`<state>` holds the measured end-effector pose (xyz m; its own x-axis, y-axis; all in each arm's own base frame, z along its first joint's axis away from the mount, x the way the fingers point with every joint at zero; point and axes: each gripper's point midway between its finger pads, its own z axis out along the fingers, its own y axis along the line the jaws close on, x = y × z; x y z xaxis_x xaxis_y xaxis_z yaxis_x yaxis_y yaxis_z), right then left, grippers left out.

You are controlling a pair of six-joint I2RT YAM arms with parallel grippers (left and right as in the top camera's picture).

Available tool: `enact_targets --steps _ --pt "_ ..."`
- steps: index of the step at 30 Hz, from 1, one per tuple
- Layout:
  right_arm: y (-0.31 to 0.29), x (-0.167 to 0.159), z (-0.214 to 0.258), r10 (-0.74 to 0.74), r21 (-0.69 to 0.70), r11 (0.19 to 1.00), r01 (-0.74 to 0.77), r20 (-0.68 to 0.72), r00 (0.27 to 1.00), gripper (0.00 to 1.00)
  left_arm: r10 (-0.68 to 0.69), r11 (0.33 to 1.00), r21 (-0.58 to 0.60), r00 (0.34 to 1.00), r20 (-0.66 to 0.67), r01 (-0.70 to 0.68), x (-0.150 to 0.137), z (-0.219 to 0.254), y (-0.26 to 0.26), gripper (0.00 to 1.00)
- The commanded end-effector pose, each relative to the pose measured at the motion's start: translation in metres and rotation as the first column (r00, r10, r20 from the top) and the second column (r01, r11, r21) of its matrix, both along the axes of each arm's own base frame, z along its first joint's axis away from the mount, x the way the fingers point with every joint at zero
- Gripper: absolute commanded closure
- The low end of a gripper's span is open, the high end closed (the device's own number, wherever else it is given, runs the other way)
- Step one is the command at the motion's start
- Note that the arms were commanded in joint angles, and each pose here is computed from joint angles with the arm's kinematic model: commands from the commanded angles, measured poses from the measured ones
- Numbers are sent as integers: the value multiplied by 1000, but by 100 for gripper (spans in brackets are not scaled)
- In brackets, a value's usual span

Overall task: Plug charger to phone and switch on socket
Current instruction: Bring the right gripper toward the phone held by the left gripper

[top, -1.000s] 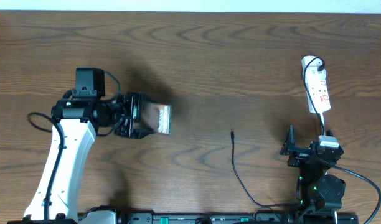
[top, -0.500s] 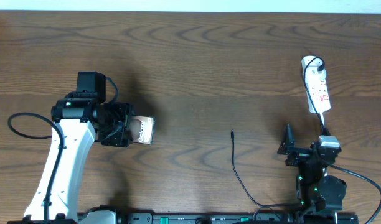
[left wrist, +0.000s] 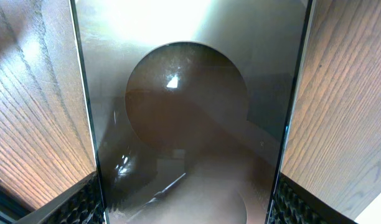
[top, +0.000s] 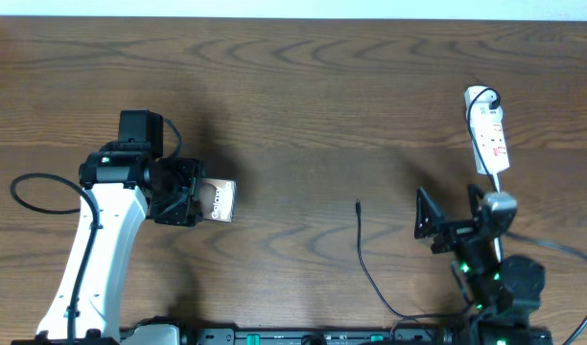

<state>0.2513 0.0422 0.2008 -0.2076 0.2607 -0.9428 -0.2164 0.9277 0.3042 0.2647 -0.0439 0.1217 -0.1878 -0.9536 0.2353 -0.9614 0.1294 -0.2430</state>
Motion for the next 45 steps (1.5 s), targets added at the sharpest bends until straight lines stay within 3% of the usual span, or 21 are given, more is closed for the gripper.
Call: enact_targets --steps 1,5,11,15,19,22,30,45 --pt "22 8 25 144 53 989 -141 -47 989 1 -7 1000 16 999 32 7 4 8 3 93" --pt "50 25 34 332 137 940 -313 -141 933 1 -8 1000 16 999 31 7 3 8 3 93" --pt "91 49 29 641 477 736 -480 -260 722 1 -3 1000 15 999 38 3 5 8 3 93" --pt "107 59 11 758 700 586 -409 -294 582 1 11 1000 12 999 35 -11 5 8 3 92" --pt "120 72 -21 779 809 539 -233 -374 504 1 16 1000 11 999 41 -16 7 9 3 93" --pt "142 76 -33 810 823 511 -249 -365 459 1 62 998 24 998 30 -62 7 8 7 93" --pt "194 76 -55 801 796 546 -261 -405 440 1 117 993 31 993 9 -117 7 5 8 93" --pt "253 55 -58 786 742 585 -329 -418 455 1 22 1000 12 999 -26 -22 13 -15 -46 92"
